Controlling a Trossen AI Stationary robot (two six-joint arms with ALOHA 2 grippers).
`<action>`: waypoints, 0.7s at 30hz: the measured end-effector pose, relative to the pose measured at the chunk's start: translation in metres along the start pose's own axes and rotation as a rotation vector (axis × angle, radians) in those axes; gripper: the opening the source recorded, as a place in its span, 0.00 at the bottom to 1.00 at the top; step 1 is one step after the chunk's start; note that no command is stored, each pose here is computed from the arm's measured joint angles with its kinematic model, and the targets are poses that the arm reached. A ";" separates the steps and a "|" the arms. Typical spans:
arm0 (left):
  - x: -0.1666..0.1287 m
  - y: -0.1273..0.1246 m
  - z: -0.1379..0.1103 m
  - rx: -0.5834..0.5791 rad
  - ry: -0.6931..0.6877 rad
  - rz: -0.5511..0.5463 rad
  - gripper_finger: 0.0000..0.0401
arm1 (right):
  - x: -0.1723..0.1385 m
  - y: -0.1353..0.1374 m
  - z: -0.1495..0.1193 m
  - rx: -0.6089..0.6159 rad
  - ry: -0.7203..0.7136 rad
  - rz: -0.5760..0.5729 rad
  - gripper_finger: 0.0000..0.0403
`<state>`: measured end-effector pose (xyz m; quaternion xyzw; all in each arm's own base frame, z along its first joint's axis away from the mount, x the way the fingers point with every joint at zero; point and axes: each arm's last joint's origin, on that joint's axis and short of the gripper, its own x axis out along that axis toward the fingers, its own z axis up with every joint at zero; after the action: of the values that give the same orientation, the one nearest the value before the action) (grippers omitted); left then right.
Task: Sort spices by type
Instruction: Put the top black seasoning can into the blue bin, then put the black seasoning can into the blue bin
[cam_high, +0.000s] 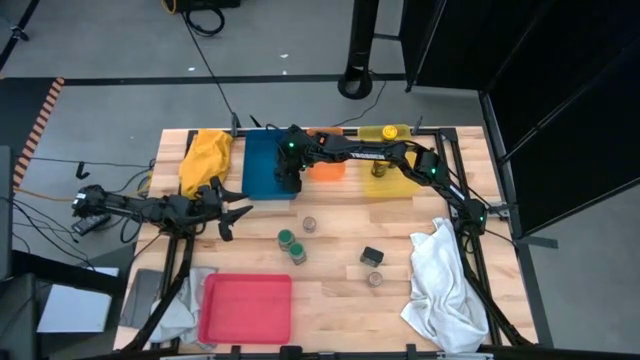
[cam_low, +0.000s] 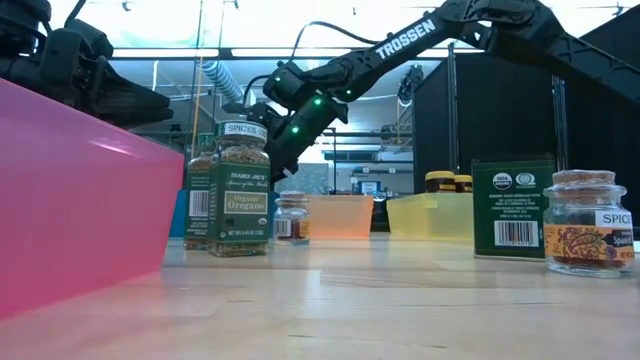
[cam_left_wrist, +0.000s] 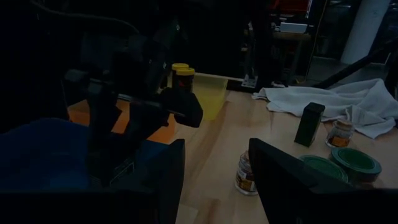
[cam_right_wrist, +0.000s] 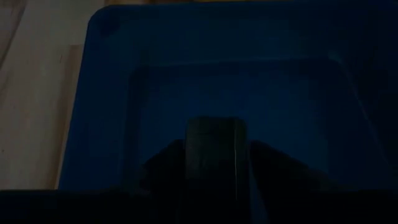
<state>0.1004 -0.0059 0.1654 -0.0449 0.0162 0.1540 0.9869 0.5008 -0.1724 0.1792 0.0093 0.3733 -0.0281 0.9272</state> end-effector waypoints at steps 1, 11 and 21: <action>0.000 0.000 0.000 0.000 0.000 0.000 0.46 | 0.000 0.000 0.000 0.000 0.000 0.000 0.49; 0.000 0.000 0.000 0.000 0.000 0.000 0.46 | -0.017 -0.003 0.029 -0.085 -0.084 -0.029 0.55; 0.000 0.000 0.000 0.001 0.000 0.000 0.46 | -0.081 0.035 0.044 -0.053 0.270 0.098 0.61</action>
<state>0.1004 -0.0059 0.1654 -0.0446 0.0163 0.1538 0.9870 0.4752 -0.1355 0.2669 0.0068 0.4944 0.0285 0.8688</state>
